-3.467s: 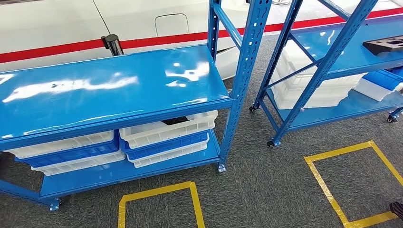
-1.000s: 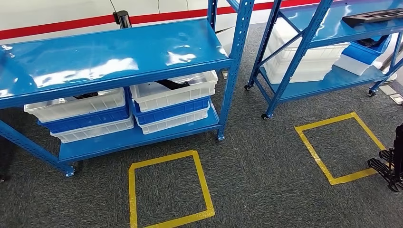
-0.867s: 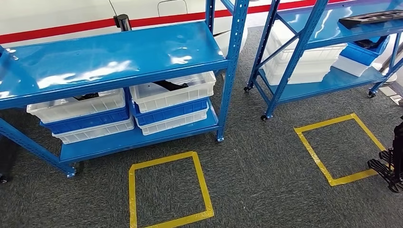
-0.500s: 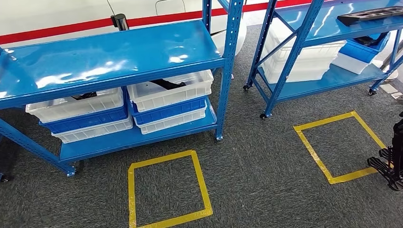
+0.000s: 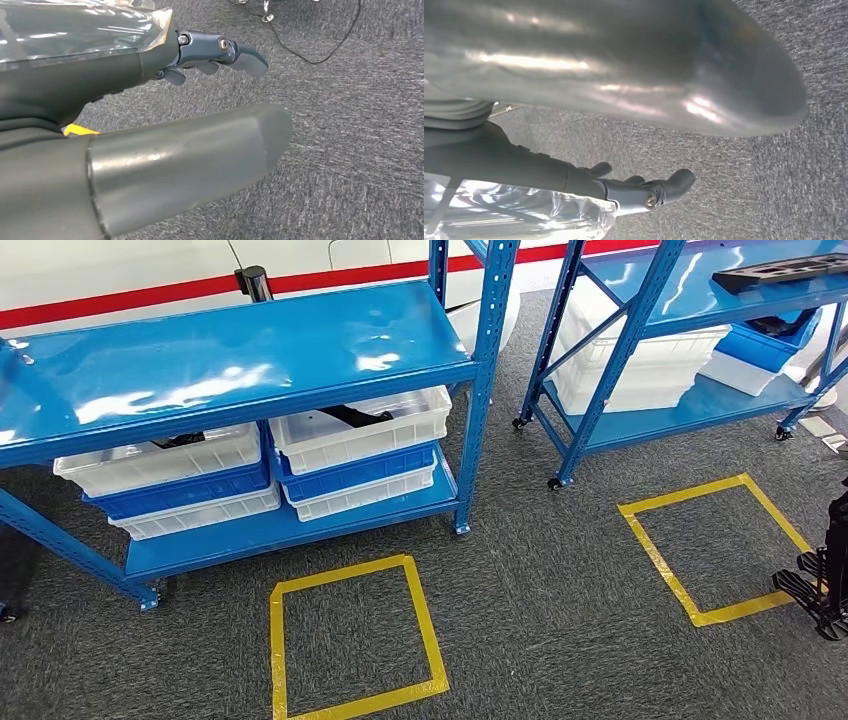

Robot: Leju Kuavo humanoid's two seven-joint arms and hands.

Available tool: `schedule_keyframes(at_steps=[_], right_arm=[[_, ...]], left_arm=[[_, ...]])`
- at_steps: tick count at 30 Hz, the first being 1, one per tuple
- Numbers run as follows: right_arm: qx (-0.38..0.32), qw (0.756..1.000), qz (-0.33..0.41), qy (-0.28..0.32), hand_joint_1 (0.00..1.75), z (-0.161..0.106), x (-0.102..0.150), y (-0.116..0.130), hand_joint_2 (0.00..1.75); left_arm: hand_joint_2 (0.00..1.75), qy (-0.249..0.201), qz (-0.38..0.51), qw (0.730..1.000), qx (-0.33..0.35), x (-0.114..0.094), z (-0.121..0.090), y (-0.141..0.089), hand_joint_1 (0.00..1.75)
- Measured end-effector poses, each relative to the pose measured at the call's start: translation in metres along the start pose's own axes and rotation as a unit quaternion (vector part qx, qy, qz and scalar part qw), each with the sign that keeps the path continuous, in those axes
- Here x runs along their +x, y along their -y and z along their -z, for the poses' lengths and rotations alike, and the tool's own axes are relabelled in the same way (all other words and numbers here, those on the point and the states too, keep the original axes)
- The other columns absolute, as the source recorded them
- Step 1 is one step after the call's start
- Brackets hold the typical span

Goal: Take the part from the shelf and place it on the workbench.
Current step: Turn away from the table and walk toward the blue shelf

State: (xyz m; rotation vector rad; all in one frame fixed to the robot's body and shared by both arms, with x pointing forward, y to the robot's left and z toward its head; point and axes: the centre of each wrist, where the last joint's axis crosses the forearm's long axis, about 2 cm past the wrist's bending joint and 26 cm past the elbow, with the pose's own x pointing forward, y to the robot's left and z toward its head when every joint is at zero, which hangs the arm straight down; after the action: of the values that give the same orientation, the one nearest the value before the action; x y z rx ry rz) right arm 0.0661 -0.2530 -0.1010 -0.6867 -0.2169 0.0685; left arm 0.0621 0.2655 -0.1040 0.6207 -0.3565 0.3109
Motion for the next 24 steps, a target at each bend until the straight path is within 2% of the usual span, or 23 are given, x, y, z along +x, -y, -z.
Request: schedule_keyframes(at_steps=[24], right_arm=[[0.005,1.0,-0.013,0.011,0.0,0.0003,-0.001,0.0001,0.0]], left_arm=[[0.0,-0.014,-0.014,1.0,0.005,-0.0035,-0.0022,0.001,0.0]])
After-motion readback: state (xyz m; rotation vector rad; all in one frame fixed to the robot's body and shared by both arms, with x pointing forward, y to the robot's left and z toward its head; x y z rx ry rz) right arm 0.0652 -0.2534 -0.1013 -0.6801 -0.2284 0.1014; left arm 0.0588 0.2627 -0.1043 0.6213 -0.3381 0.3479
